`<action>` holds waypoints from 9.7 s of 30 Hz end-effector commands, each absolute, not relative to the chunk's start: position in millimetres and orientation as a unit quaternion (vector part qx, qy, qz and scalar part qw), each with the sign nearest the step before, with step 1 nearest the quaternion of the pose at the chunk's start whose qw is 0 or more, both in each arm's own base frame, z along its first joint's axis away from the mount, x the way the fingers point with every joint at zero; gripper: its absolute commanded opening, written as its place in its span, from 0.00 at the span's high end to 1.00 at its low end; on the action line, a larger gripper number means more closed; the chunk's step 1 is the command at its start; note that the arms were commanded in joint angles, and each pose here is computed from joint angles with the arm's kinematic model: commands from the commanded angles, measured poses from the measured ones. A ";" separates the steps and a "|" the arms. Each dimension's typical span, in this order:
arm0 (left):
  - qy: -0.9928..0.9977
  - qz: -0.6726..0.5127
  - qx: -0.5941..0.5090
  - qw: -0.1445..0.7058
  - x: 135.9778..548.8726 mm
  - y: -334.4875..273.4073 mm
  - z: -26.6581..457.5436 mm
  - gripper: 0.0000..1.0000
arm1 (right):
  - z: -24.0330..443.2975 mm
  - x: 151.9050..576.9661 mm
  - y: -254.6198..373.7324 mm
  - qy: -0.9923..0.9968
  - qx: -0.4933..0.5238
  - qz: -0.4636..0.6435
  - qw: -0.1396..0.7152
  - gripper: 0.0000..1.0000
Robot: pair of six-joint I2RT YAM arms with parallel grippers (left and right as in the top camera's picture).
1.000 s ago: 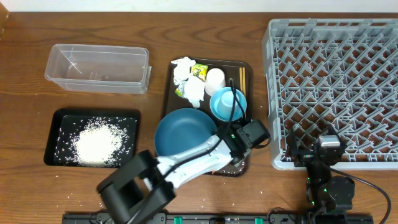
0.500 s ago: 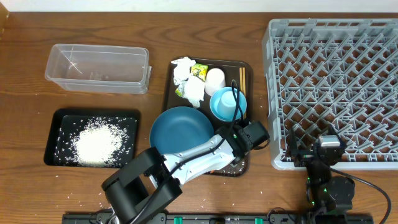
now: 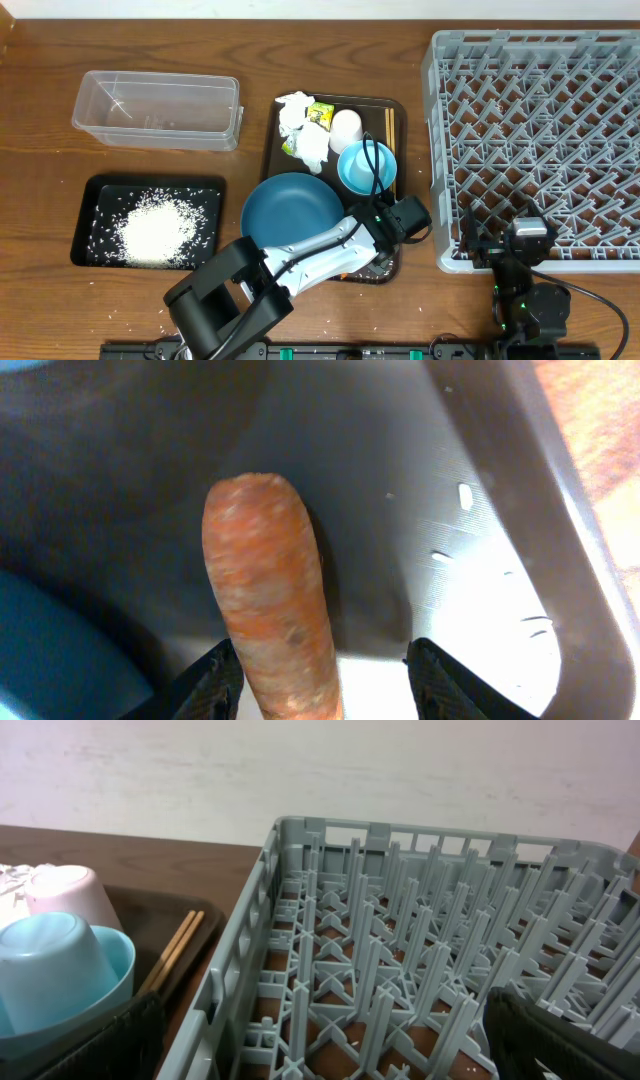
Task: Sort waste into correct bins and load items into the dishwasher rack
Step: 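Lower the left gripper over the carrot and close on it, then carry the carrot with the left gripper onto the black rice tray, then release the carrot and raise the left arm to rest, then move the right gripper to the blue plate on the brown tray, then grasp the blue plate rim with the right gripper and lift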
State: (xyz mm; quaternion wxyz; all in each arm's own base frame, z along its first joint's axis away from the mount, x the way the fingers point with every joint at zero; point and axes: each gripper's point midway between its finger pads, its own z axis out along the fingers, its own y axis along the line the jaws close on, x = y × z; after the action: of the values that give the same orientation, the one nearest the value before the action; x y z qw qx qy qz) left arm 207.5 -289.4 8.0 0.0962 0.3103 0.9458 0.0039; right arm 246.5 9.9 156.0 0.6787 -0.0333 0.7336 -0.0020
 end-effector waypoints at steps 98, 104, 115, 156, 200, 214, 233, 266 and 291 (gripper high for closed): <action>0.891 -0.069 -0.444 0.062 274.3 96.5 108.4 0.72 | 154.6 246.3 11.8 0.735 -0.041 -0.003 0.677 0.01; 0.894 -0.095 -0.411 0.152 250.7 76.3 174.4 0.71 | 154.6 246.3 11.9 0.735 -0.041 -0.003 0.677 0.01; 0.878 -0.034 -0.409 0.248 188.2 72.6 228.1 0.17 | 154.6 246.3 11.8 0.735 -0.041 -0.003 0.677 0.01; 0.881 -0.034 -0.411 0.232 177.3 67.6 225.4 0.05 | 181.8 176.5 142.2 0.692 -0.100 0.512 0.499 0.01; 0.881 -0.034 -0.411 0.232 177.3 67.6 225.4 0.04 | 289.0 219.5 122.2 0.824 -0.062 0.381 0.416 0.01; 0.881 -0.034 -0.411 0.232 177.3 67.6 225.4 0.04 | 258.4 232.3 248.2 0.889 -0.258 0.271 0.262 0.01; 0.881 -0.034 -0.411 0.232 177.3 67.7 225.4 0.04 | 116.5 170.0 361.6 0.885 -0.405 0.207 0.101 0.01; 0.881 -0.034 -0.411 0.232 177.3 67.6 225.4 0.04 | 21.4 159.1 388.0 0.884 -0.444 0.117 0.087 0.37; 0.881 -0.034 -0.411 0.232 177.3 67.6 225.4 0.03 | 108.5 166.5 423.6 0.881 -0.432 0.170 0.093 0.99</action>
State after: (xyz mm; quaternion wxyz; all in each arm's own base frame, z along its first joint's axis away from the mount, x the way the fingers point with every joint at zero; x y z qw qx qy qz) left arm 179.5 65.5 227.8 0.2359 -0.4118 0.8792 -0.0416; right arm 166.7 411.5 85.2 0.0915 -0.4376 0.8828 0.1439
